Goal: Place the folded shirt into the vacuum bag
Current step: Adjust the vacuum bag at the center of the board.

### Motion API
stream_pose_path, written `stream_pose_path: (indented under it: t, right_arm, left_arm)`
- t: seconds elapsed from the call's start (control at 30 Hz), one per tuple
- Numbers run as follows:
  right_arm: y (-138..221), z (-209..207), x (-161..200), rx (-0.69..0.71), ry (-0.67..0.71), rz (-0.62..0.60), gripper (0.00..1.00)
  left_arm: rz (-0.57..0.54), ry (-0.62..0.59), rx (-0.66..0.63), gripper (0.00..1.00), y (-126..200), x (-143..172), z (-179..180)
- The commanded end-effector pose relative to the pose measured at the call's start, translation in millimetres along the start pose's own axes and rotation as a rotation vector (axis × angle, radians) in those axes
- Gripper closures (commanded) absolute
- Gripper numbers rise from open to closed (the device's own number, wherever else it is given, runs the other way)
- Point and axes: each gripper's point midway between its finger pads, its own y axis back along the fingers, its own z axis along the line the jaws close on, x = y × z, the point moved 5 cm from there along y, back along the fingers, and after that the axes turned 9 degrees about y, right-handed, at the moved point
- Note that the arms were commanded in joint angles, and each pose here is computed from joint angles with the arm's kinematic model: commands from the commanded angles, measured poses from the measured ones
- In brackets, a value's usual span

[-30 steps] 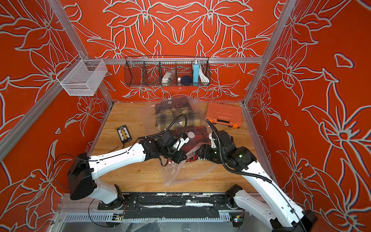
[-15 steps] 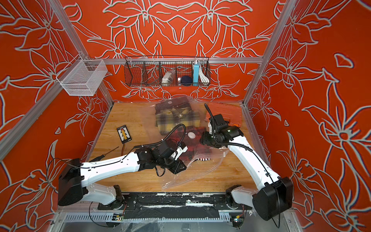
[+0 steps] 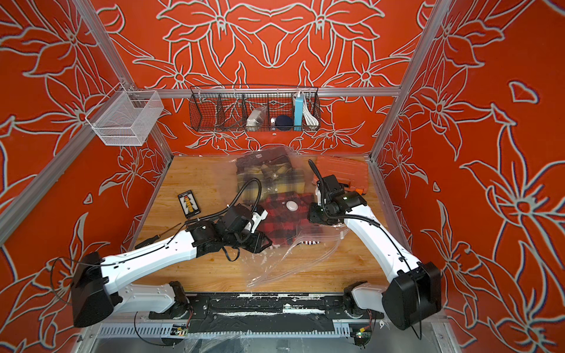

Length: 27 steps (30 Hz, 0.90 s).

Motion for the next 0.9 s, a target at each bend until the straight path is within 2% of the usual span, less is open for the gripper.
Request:
stream_pose_path:
  t: [0.0,0.2,0.3,0.4,0.57,0.7,0.8,0.87]
  right_arm:
    - [-22.0,-7.9,10.0,0.017,-0.052,0.028,0.57]
    - [-59.4,-45.9,47.8,0.084,-0.135,0.132,0.61]
    - [-62.6,-58.9,57.3,0.099,-0.170,0.126,0.64]
    - [-47.9,-50.8,51.9,0.057,-0.159,0.103,0.64]
    - [-2.1,-56.0,40.2,0.041,-0.201,-0.004,0.62]
    - [29.9,-79.1,38.3,0.084,-0.311,-0.094,0.55]
    - [43.0,-98.2,42.0,0.121,-0.415,-0.145,0.42]
    - [45.8,-108.9,46.2,0.141,-0.463,-0.151,0.33]
  left_arm:
    - [-0.016,0.015,0.017,0.62,-18.8,-7.3,-0.9]
    - [0.070,0.060,-0.060,0.62,-49.2,23.6,37.0]
    - [0.096,0.085,-0.090,0.61,-52.8,37.2,51.5]
    - [0.099,0.088,-0.109,0.61,-42.8,41.7,54.7]
    - [0.053,0.089,-0.189,0.56,-0.4,36.8,55.8]
    - [0.042,0.167,-0.263,0.47,28.0,45.3,69.7]
    - [0.047,0.285,-0.327,0.37,44.9,57.6,87.4]
    - [0.043,0.334,-0.362,0.27,54.2,65.1,96.6]
